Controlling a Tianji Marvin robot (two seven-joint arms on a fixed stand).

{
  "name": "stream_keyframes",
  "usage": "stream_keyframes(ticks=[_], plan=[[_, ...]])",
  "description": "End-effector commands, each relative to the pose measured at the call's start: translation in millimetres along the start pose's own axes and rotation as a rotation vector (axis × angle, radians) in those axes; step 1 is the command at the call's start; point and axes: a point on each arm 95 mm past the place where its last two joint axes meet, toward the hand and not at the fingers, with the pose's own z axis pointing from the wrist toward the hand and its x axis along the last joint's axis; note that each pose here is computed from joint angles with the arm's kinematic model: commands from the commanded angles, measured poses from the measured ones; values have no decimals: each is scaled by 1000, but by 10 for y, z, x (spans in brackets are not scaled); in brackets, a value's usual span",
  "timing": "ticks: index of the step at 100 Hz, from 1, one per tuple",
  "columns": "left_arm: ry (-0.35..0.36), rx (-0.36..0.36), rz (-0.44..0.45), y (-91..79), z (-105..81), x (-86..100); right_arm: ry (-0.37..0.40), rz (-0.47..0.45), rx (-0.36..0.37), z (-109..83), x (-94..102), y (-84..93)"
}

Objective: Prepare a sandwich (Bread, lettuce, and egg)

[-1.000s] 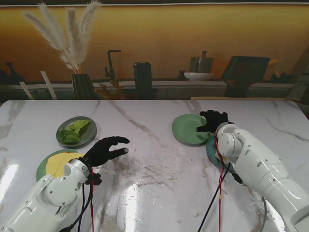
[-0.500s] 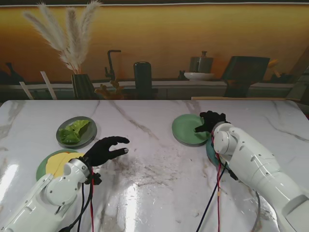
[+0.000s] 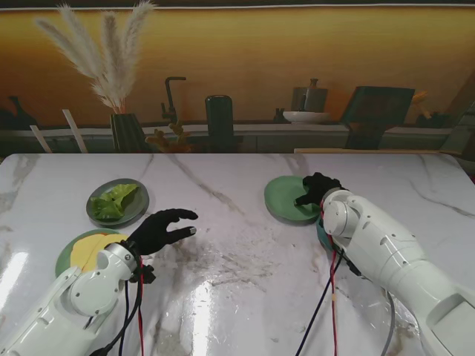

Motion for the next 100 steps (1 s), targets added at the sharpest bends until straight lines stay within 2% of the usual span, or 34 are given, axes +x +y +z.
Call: stream_keyframes(ticks=[1, 36, 55, 100], plan=[[-5, 6, -2, -11, 4, 23, 36, 11, 7, 2, 183, -67], [-6, 12, -3, -13, 7, 27, 58, 33, 7, -52, 243, -212], [-4, 18, -2, -19, 9, 24, 99, 43, -3, -115, 320, -267], [-6, 29, -1, -32, -2, 21, 217, 75, -16, -327, 661, -442]])
